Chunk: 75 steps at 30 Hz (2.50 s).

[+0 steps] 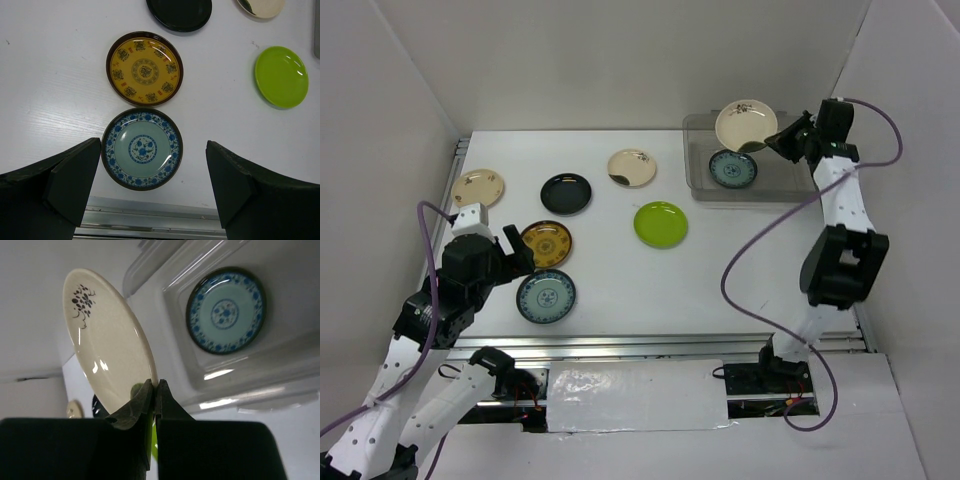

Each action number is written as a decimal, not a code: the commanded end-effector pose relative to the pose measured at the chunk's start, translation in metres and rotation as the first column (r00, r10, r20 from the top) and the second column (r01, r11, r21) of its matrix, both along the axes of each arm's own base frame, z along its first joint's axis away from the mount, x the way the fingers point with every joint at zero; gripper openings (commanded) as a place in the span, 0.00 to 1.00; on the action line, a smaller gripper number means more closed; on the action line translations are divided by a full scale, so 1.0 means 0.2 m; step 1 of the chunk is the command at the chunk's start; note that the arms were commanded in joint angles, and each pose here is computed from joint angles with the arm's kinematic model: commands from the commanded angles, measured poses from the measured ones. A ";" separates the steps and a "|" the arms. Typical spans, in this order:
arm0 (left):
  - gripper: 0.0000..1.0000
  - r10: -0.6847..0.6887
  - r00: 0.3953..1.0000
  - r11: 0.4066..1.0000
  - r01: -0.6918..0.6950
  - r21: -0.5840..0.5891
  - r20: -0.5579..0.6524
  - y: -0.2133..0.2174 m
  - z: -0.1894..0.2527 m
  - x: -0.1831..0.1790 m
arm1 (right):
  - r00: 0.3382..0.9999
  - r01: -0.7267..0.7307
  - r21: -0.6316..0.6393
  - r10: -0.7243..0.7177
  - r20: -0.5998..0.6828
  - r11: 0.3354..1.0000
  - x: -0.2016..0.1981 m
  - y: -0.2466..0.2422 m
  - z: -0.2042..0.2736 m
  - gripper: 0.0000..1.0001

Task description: Place the plates into the plastic bin on the countertop

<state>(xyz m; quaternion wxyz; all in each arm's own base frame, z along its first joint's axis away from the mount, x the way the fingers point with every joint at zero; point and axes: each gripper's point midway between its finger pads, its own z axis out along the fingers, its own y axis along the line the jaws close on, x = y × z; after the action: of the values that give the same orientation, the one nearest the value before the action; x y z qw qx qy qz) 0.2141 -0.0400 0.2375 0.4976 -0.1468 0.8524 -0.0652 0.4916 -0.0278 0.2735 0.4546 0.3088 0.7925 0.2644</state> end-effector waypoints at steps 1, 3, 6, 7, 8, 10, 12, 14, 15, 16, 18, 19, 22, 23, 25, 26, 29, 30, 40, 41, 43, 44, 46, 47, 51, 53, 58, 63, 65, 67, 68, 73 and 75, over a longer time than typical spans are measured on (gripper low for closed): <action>0.99 -0.012 0.999 1.000 0.012 0.007 0.034 -0.01 0.03 0.03 | 0.994 0.019 -0.030 -0.022 -0.109 0.999 0.15 -0.09 -0.14 0.00; 0.99 -0.013 0.999 1.000 0.013 0.005 0.042 -0.01 0.04 0.03 | 0.988 0.026 -0.048 -0.033 -0.149 0.999 0.29 -0.16 -0.23 0.00; 0.99 -0.022 0.999 1.000 0.022 0.001 0.046 -0.01 0.04 0.03 | 0.981 -0.003 -0.037 -0.004 -0.193 0.999 0.41 -0.19 -0.36 0.00; 0.99 -0.024 0.999 1.000 0.024 0.002 0.044 -0.01 0.04 0.03 | 0.980 -0.009 -0.033 0.003 -0.199 0.999 0.43 -0.19 -0.39 0.00; 0.99 -0.025 0.999 1.000 0.025 0.001 0.047 -0.02 0.04 0.03 | 0.977 -0.014 -0.026 0.008 -0.212 1.000 0.47 -0.20 -0.46 0.00; 0.99 -0.030 0.999 1.000 0.030 0.004 0.036 -0.02 0.03 0.03 | 0.977 -0.020 -0.021 0.015 -0.211 1.000 0.50 -0.20 -0.51 0.00; 0.99 -0.036 0.999 0.999 0.036 0.005 0.034 -0.03 0.03 0.03 | 0.973 -0.019 -0.020 0.014 -0.232 1.000 0.53 -0.20 -0.59 0.00; 0.99 -0.041 0.999 0.999 0.041 0.007 0.027 -0.03 0.02 0.04 | 0.967 -0.014 -0.020 0.008 -0.253 1.000 0.54 -0.20 -0.66 0.00; 0.99 -0.043 0.999 0.999 0.043 0.009 0.024 -0.03 0.02 0.04 | 0.964 -0.013 -0.020 0.008 -0.265 1.000 0.54 -0.19 -0.69 0.01; 0.99 -0.043 0.999 0.999 0.042 0.007 0.025 -0.03 0.02 0.04 | 0.963 -0.010 -0.018 0.005 -0.270 1.000 0.55 -0.19 -0.70 0.02; 0.99 -0.046 0.999 0.999 0.046 0.007 0.023 -0.04 0.02 0.04 | 0.956 -0.006 -0.020 0.000 -0.294 1.000 0.55 -0.19 -0.76 0.10; 0.99 -0.044 0.999 0.999 0.044 0.008 0.022 -0.03 0.02 0.04 | 0.955 -0.004 -0.025 -0.004 -0.298 1.000 0.55 -0.18 -0.78 0.17; 0.99 -0.044 0.999 0.999 0.044 0.004 0.031 -0.03 0.03 0.04 | 0.952 -0.007 -0.027 -0.001 -0.306 1.000 0.54 -0.18 -0.78 0.51; 0.99 -0.043 0.999 0.999 0.042 0.006 0.030 -0.03 0.02 0.04 | 0.956 -0.011 -0.040 -0.002 -0.293 0.999 0.54 -0.16 -0.72 0.60; 0.99 -0.043 0.999 0.999 0.043 0.005 0.024 -0.04 0.02 0.04 | 0.968 -0.029 -0.069 0.011 -0.251 0.997 0.52 -0.11 -0.60 0.68; 0.99 -0.043 0.999 0.999 0.042 0.007 0.025 -0.03 0.02 0.04 | 0.980 -0.032 -0.102 0.011 -0.197 0.994 0.49 -0.06 -0.44 0.99; 0.99 -0.028 1.000 1.000 0.028 0.013 0.014 -0.02 0.01 0.05 | 0.997 -0.049 -0.190 0.037 -0.069 0.981 0.35 0.11 -0.08 1.00; 0.99 -0.016 1.000 1.000 0.016 0.012 0.006 -0.02 0.00 0.05 | 0.998 -0.049 -0.242 0.059 0.035 0.969 0.25 0.17 0.18 1.00; 0.99 0.058 0.994 0.996 -0.052 0.065 -0.091 0.02 -0.08 0.09 | 0.959 -0.284 -0.156 0.284 -0.021 0.946 -0.44 0.92 -0.37 0.99; 0.99 0.064 0.994 0.996 -0.059 0.064 -0.084 0.03 -0.07 0.08 | 0.958 -0.285 -0.129 0.286 -0.017 0.950 -0.46 0.93 -0.42 0.97; 0.99 0.058 0.995 0.997 -0.054 0.057 -0.077 0.02 -0.07 0.08 | 0.946 -0.323 -0.067 0.325 0.017 0.944 -0.51 0.99 -0.54 0.93; 0.99 0.051 0.997 0.998 -0.048 0.048 -0.058 0.02 -0.05 0.07 | 0.947 -0.318 -0.069 0.320 0.025 0.946 -0.51 0.99 -0.59 0.93; 0.99 0.034 0.999 0.999 -0.033 0.035 -0.041 0.01 -0.04 0.07 | 0.940 -0.339 -0.048 0.340 0.004 0.939 -0.52 1.00 -0.71 0.92; 0.99 0.032 0.999 0.999 -0.031 0.029 -0.031 0.01 -0.03 0.06 | 0.935 -0.355 -0.035 0.354 -0.028 0.934 -0.52 1.01 -0.77 0.90; 0.99 0.034 0.999 0.999 -0.033 0.028 -0.023 0.01 -0.02 0.05 | 0.932 -0.348 -0.009 0.346 -0.106 0.937 -0.49 0.99 -0.92 0.89; 0.99 0.037 0.999 0.999 -0.037 0.031 -0.028 0.02 -0.02 0.06 | 0.925 -0.338 0.004 0.333 -0.182 0.941 -0.47 0.98 -1.04 0.88; 0.99 0.037 0.999 0.999 -0.037 0.030 -0.026 0.02 -0.02 0.06 | 0.889 -0.317 0.047 0.314 -0.332 0.947 -0.44 0.98 -1.24 0.71; 0.99 0.034 0.999 0.999 -0.034 0.024 -0.013 0.01 -0.01 0.05 | 0.894 -0.262 0.064 0.267 -0.360 0.963 -0.35 0.95 -1.24 0.48; 0.99 0.030 0.999 0.999 -0.029 0.027 -0.018 0.01 -0.01 0.05 | 0.884 -0.271 0.067 0.275 -0.377 0.960 -0.32 0.97 -1.26 0.35; 0.99 0.032 0.999 0.999 -0.031 0.025 -0.015 0.02 -0.01 0.05 | 0.877 -0.273 0.058 0.273 -0.394 0.960 -0.33 0.98 -1.26 0.12; 0.99 0.030 0.999 0.999 -0.030 0.024 -0.012 0.01 -0.01 0.05 | 0.879 -0.276 0.055 0.275 -0.389 0.960 -0.33 0.98 -1.24 0.00; 0.99 0.022 1.000 1.000 -0.022 0.021 -0.006 0.01 0.00 0.05 | 0.873 -0.409 0.070 0.413 -0.261 0.910 -0.44 1.20 -0.94 0.00; 0.99 0.021 1.000 1.000 -0.021 0.020 -0.004 0.01 0.00 0.05 | 0.832 -0.508 0.122 0.523 -0.186 0.852 -0.49 1.32 -0.76 0.00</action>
<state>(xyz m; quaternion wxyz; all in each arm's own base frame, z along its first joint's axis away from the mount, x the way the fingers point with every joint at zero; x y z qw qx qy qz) 0.2189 -0.0373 0.2252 0.4770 -0.1510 0.8649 -0.0408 0.4075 0.1960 0.0472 0.2451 0.2011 0.9031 0.2896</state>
